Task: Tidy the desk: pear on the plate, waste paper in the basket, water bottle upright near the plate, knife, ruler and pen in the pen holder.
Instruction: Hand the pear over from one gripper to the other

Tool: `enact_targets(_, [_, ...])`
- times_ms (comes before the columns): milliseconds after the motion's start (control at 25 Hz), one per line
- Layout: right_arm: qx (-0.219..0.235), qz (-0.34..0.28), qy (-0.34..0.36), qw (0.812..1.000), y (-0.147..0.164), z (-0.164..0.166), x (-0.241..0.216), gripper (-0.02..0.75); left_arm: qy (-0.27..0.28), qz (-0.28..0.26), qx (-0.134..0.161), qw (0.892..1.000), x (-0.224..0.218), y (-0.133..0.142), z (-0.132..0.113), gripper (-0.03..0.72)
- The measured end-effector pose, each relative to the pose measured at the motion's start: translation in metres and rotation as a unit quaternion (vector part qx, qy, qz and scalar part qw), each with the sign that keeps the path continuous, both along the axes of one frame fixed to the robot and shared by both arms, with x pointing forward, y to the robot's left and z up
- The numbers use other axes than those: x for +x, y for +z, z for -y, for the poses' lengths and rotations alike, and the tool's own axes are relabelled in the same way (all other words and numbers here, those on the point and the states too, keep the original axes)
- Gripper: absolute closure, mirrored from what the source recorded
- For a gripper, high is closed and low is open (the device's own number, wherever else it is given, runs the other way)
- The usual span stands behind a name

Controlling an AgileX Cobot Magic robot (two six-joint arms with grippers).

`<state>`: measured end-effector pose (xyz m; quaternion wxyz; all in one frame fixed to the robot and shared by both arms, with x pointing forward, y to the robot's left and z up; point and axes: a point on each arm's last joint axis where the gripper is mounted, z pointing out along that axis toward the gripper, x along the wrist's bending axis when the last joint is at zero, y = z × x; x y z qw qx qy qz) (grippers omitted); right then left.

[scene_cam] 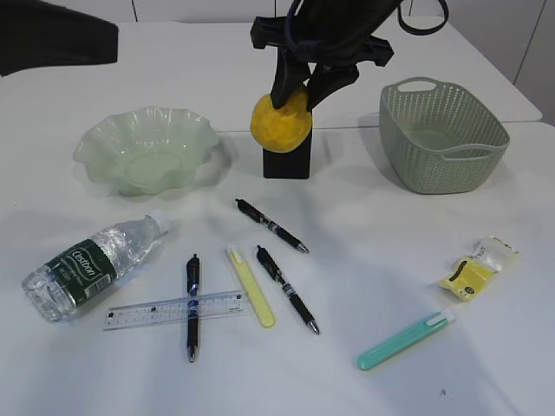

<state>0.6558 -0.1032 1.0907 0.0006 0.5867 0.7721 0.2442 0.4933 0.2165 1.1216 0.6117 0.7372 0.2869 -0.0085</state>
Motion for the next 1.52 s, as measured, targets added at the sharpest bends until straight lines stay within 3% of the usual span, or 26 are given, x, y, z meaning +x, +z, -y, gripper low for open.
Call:
enact_targets(120, [0.000, 0.000, 0.000, 1.000, 0.000, 0.000, 0.000, 0.424, -0.005, -0.002, -0.015, 1.000, -0.001, 0.002, 0.001, 0.168])
enact_targets(480, [0.003, -0.001, 0.000, 1.000, 0.000, 0.000, 0.000, 0.425, -0.006, -0.002, -0.016, 1.000, -0.001, 0.002, 0.001, 0.169])
enact_targets(680, [0.004, -0.002, 0.001, 1.000, 0.000, -0.001, 0.000, 0.425, 0.000, -0.002, -0.040, 0.999, 0.000, 0.007, 0.002, 0.169])
enact_targets(840, [0.005, 0.000, 0.001, 1.000, 0.002, 0.000, -0.001, 0.425, 0.001, -0.002, -0.043, 0.999, 0.000, 0.007, 0.002, 0.169])
enact_targets(1000, [0.009, 0.010, 0.001, 1.000, 0.012, 0.001, -0.005, 0.425, -0.003, -0.002, -0.027, 1.000, -0.001, 0.004, 0.001, 0.169])
enact_targets(1280, [0.022, 0.035, -0.001, 0.999, 0.038, 0.006, -0.017, 0.425, 0.021, 0.007, 0.045, 0.999, 0.004, -0.007, -0.004, 0.174])
enact_targets(1520, [0.064, 0.037, 0.003, 0.997, 0.057, 0.004, -0.028, 0.425, 0.047, 0.016, 0.077, 0.996, 0.008, -0.011, -0.008, 0.129])
